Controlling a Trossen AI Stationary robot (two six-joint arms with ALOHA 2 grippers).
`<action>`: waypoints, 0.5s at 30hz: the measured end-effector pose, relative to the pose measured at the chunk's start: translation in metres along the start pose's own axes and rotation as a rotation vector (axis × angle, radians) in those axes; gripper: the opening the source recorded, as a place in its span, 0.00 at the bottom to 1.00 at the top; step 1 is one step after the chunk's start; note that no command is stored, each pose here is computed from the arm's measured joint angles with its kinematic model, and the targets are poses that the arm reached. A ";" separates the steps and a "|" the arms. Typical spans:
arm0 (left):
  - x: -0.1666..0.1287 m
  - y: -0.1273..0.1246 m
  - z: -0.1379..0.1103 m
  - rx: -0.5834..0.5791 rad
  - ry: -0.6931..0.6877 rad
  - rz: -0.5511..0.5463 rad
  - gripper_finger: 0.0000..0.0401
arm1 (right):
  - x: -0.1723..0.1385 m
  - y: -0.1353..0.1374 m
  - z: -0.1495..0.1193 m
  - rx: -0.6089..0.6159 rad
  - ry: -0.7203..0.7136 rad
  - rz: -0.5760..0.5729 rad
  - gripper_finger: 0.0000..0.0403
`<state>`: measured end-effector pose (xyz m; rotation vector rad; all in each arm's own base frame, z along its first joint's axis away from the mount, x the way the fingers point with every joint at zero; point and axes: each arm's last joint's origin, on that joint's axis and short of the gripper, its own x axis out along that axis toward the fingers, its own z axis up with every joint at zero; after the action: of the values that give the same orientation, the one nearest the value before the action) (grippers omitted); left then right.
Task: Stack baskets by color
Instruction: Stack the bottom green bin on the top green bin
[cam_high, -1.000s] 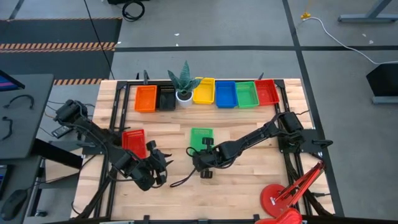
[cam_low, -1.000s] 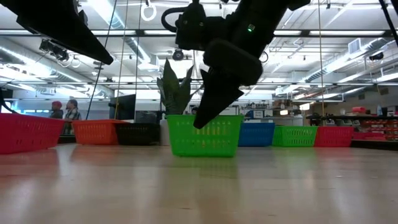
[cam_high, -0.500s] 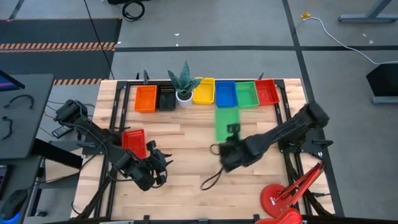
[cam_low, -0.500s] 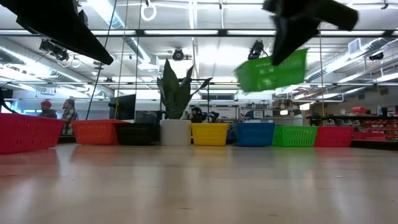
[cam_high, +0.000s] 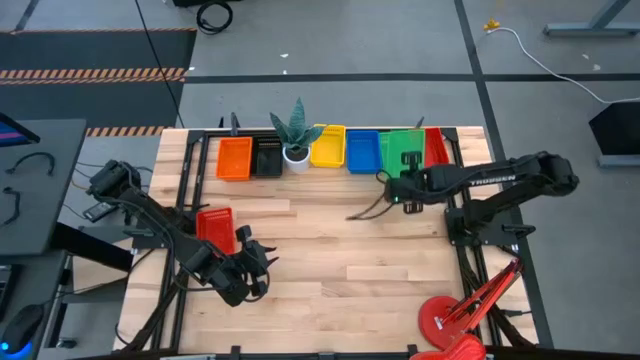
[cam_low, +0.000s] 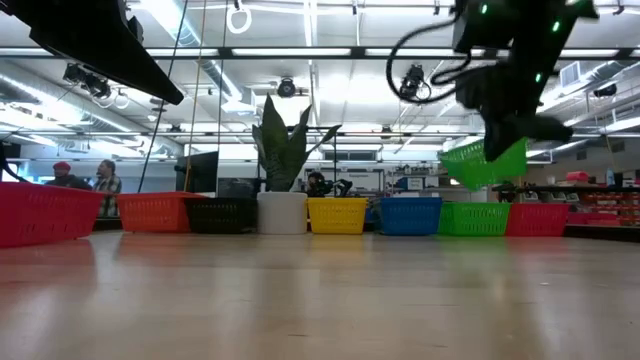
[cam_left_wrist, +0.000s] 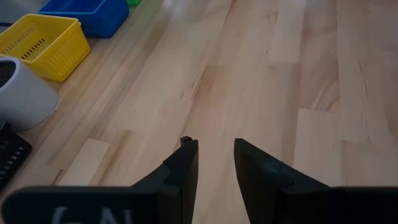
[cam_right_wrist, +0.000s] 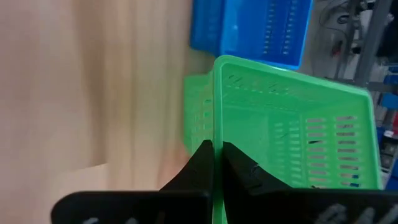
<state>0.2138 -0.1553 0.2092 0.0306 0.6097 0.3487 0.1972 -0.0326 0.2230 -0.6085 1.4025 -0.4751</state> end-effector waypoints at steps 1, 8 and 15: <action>0.000 0.000 0.000 0.000 0.000 0.000 0.27 | 0.009 -0.002 -0.003 0.004 -0.002 -0.010 0.03; 0.000 0.000 0.000 -0.001 0.000 0.000 0.27 | 0.048 -0.016 -0.007 0.059 -0.082 -0.034 0.03; 0.000 0.000 0.000 -0.005 -0.002 -0.001 0.27 | 0.057 -0.022 -0.011 0.075 -0.163 0.149 0.03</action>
<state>0.2141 -0.1554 0.2094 0.0257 0.6068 0.3489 0.1940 -0.0870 0.1932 -0.4672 1.2587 -0.3496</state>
